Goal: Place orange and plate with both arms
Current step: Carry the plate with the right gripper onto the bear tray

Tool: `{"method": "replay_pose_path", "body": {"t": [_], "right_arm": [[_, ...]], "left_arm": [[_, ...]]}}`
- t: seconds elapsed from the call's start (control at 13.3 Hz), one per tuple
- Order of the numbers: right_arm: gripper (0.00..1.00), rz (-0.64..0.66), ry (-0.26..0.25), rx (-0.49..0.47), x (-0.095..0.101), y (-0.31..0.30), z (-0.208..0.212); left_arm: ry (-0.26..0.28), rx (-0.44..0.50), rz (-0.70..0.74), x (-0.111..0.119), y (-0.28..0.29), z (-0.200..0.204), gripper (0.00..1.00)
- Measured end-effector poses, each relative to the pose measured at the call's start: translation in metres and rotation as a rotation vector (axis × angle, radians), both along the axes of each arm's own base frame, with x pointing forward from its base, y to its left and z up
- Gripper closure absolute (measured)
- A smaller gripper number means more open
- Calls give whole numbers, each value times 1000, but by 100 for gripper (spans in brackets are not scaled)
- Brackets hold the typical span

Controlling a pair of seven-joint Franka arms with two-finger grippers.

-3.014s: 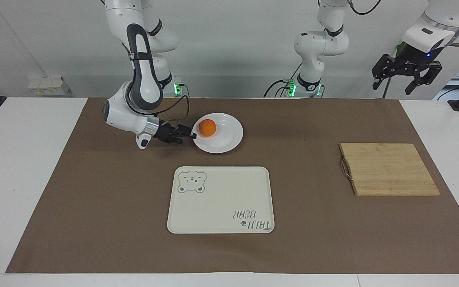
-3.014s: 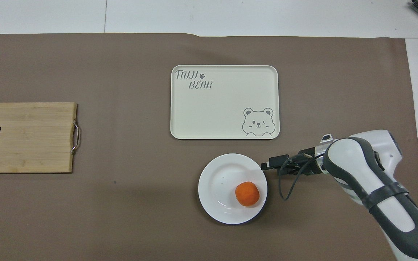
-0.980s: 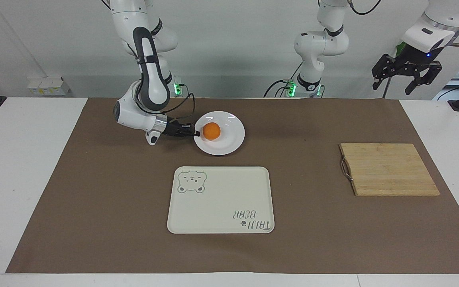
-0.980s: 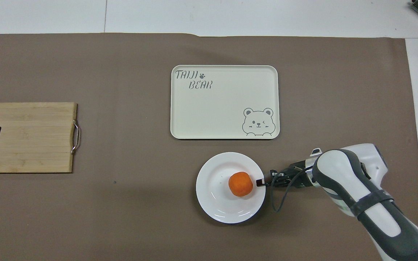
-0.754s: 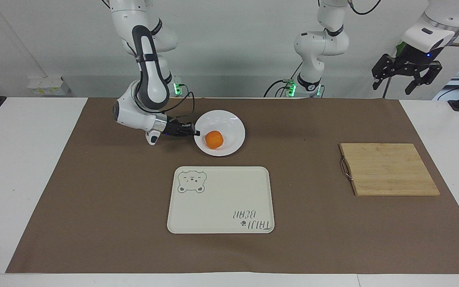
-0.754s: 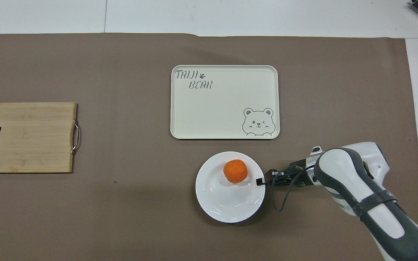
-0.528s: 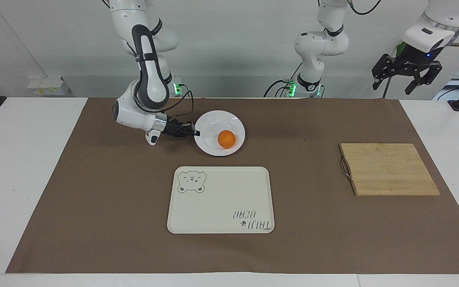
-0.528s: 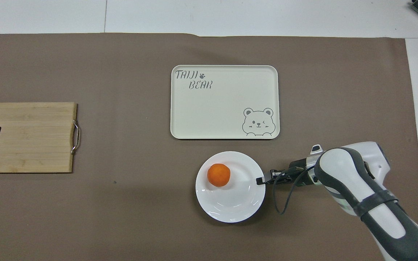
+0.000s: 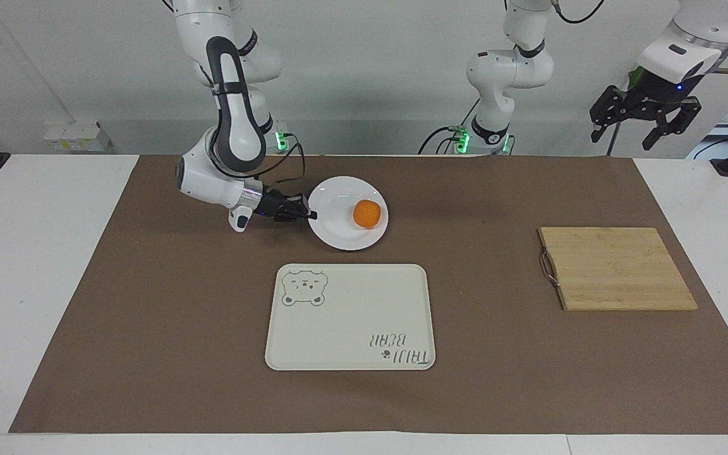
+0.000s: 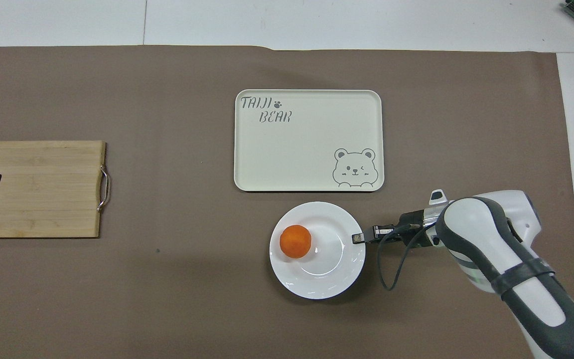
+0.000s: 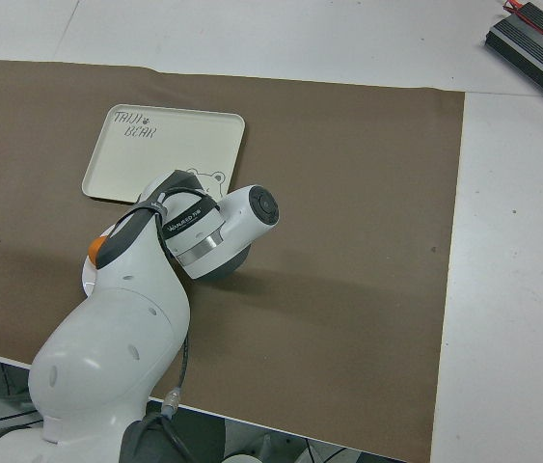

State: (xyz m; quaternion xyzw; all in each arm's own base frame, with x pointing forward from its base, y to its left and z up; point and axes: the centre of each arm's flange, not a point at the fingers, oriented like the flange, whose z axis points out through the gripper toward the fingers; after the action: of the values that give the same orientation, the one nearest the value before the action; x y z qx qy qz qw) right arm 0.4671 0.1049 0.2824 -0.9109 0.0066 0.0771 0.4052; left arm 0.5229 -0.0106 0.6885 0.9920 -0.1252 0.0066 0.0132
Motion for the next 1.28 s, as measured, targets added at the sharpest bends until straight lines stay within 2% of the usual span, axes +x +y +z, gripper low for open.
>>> {"method": "replay_pose_path", "body": {"t": [0.45, 0.75, 1.06, 1.28], "right_arm": [[95, -30, -37, 30, 13, 2, 18], [95, -28, -61, 85, 23, -8, 47], [95, -92, -75, 167, 37, -25, 68], [95, -173, -73, 247, 45, -26, 67]], "left_arm": [[0, 0, 0, 0, 0, 0, 0], [0, 0, 0, 0, 0, 0, 0], [0, 0, 0, 0, 0, 0, 0], [0, 0, 0, 0, 0, 0, 0]]}}
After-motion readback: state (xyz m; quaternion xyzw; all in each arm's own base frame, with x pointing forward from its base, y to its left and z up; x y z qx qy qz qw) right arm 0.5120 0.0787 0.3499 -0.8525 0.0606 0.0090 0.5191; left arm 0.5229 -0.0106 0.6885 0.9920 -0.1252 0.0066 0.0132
